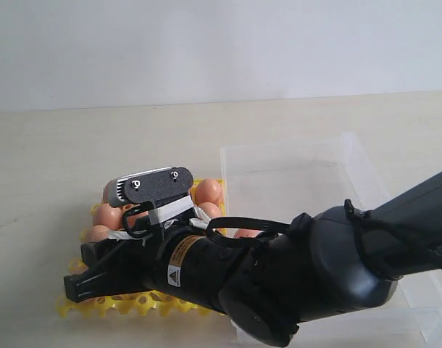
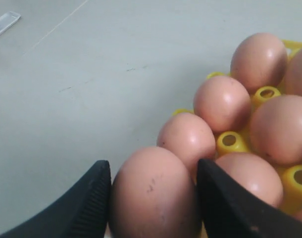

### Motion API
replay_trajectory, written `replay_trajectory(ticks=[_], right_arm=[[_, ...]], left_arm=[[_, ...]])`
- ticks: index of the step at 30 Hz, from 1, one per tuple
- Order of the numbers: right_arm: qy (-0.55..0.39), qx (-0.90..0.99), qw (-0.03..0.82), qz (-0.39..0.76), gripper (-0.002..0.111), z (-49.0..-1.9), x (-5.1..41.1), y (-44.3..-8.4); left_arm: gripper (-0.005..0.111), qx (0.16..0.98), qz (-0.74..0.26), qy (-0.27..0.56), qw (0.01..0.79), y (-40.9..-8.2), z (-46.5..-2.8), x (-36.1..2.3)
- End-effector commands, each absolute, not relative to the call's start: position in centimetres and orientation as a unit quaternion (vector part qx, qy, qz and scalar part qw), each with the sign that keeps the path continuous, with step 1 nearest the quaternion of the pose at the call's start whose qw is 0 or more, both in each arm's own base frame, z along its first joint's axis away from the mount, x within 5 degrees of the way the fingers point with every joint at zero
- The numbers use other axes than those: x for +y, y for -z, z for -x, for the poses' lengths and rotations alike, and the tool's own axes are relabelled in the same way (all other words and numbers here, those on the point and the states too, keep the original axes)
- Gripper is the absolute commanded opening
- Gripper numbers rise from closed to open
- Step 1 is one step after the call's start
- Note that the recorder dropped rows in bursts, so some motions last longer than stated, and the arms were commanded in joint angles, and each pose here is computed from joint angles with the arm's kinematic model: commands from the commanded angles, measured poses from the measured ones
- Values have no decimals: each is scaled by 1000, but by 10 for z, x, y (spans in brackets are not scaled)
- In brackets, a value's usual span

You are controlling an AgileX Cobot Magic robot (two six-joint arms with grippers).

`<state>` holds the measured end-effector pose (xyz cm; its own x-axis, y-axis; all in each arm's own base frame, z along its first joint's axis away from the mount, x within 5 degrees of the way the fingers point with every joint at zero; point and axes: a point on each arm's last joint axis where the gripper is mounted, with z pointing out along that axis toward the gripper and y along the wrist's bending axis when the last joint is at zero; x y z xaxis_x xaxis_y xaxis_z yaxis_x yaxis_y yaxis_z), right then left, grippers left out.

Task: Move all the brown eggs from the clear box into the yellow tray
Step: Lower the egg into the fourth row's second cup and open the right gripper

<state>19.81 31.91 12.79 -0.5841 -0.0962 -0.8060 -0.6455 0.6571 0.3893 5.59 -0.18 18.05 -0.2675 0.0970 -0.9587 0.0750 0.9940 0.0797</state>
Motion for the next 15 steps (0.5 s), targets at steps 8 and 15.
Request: replay_trajectory(ticks=[8, 15], right_arm=[[-351, 826, 386, 215, 0, -198, 320, -114], [-356, 821, 392, 213, 0, -198, 320, -115]], left_arm=[[0, 792, -53, -5, 608, -183, -56, -2], [0, 792, -53, -5, 608, -183, -56, -2]])
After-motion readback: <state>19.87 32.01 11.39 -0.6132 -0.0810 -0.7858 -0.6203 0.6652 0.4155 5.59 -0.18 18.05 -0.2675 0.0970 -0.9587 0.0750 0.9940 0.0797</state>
